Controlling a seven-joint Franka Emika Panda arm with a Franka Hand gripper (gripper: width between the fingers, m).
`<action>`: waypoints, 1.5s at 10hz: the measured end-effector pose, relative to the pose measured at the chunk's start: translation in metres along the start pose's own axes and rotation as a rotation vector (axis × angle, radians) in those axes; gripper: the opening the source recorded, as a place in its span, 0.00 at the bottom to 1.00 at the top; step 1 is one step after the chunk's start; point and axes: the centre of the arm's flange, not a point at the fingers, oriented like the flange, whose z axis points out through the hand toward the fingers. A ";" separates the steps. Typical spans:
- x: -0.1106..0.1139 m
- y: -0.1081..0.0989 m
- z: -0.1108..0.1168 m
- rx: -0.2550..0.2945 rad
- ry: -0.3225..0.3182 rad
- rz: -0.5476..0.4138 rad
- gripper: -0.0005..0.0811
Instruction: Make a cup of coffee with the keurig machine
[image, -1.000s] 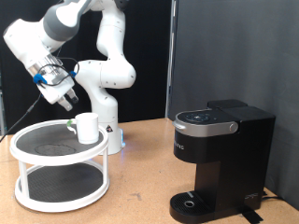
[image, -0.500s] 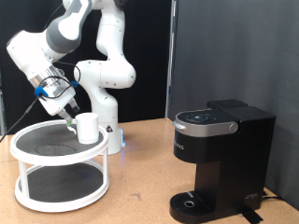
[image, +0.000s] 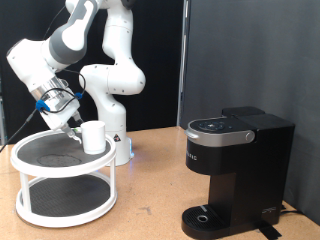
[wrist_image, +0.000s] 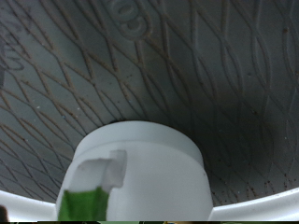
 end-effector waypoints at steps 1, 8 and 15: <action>0.001 -0.001 0.001 0.000 0.002 0.001 0.91; 0.002 -0.005 0.003 0.010 0.007 0.006 0.24; -0.001 0.000 -0.002 -0.006 -0.010 0.000 0.01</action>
